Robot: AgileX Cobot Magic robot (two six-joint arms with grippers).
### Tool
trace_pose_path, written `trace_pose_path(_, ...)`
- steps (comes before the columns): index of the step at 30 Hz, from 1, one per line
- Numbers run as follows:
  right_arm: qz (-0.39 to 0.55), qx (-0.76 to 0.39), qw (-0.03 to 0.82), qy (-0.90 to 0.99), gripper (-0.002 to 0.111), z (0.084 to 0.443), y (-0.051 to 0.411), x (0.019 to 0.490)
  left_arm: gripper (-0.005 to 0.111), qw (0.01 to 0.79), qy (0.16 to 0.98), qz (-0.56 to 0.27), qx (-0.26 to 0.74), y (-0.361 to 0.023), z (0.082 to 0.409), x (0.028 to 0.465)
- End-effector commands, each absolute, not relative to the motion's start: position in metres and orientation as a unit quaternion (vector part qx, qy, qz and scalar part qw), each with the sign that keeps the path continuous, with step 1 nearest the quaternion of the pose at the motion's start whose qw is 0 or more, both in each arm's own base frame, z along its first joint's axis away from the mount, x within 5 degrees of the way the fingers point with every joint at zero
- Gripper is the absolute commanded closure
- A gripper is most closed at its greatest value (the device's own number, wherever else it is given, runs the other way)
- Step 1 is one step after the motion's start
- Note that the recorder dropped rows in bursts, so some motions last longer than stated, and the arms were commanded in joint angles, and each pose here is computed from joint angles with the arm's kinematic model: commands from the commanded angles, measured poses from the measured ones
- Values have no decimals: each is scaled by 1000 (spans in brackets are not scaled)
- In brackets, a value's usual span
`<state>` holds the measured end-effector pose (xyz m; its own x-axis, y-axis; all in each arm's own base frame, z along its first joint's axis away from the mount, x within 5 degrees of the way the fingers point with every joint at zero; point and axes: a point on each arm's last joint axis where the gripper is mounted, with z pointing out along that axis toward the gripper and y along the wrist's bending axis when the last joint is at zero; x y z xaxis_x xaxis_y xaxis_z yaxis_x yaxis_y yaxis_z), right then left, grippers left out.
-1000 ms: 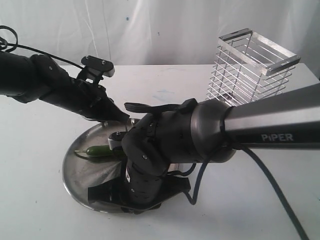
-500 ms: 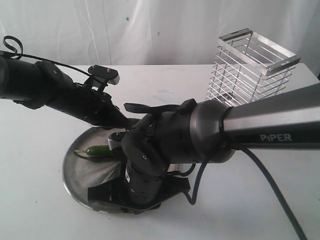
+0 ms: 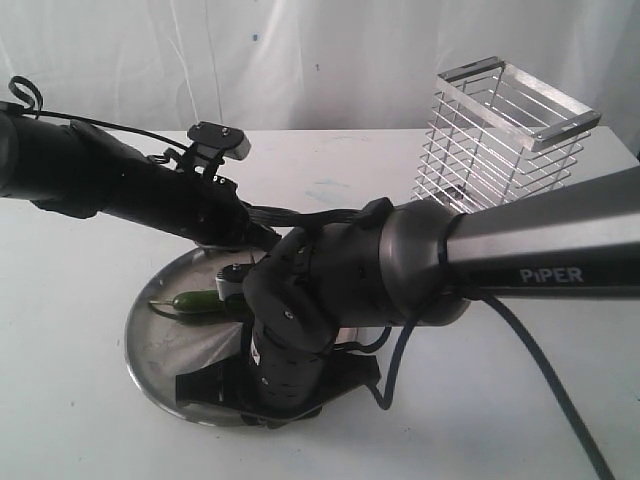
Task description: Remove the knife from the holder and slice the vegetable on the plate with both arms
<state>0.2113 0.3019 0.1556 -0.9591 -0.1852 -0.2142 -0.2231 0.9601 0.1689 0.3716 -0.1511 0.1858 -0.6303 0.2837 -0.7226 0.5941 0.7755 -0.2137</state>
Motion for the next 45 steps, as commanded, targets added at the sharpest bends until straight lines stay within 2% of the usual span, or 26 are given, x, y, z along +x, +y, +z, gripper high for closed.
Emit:
trace_pose_path(1, 94, -102, 98, 985, 108, 152, 302, 212, 107, 351, 872, -232, 251, -155, 188, 371)
trace_pose_path(14, 93, -102, 98, 986, 108, 152, 302, 212, 107, 307, 892, -218, 251, -155, 140, 378)
trace_pose_path(20, 88, -102, 93, 986, 108, 152, 301, 211, 107, 261, 910, -204, 250, -153, 94, 378)
trace_pose_path(24, 72, -102, 81, 989, 108, 151, 297, 209, 107, 239, 916, -201, 251, -152, 75, 377)
trace_pose_path(29, 72, -102, 81, 989, 108, 151, 297, 209, 107, 255, 911, -192, 259, -151, 86, 380)
trace_pose_path(35, 72, -102, 81, 989, 108, 151, 297, 209, 107, 323, 887, -199, 263, -149, 144, 386)
trace_pose_path(38, 73, -102, 82, 989, 108, 151, 298, 209, 107, 329, 879, -228, 257, -144, 169, 377)
trace_pose_path(45, 80, -104, 86, 988, 108, 151, 299, 210, 107, 317, 884, -229, 257, -139, 172, 367)
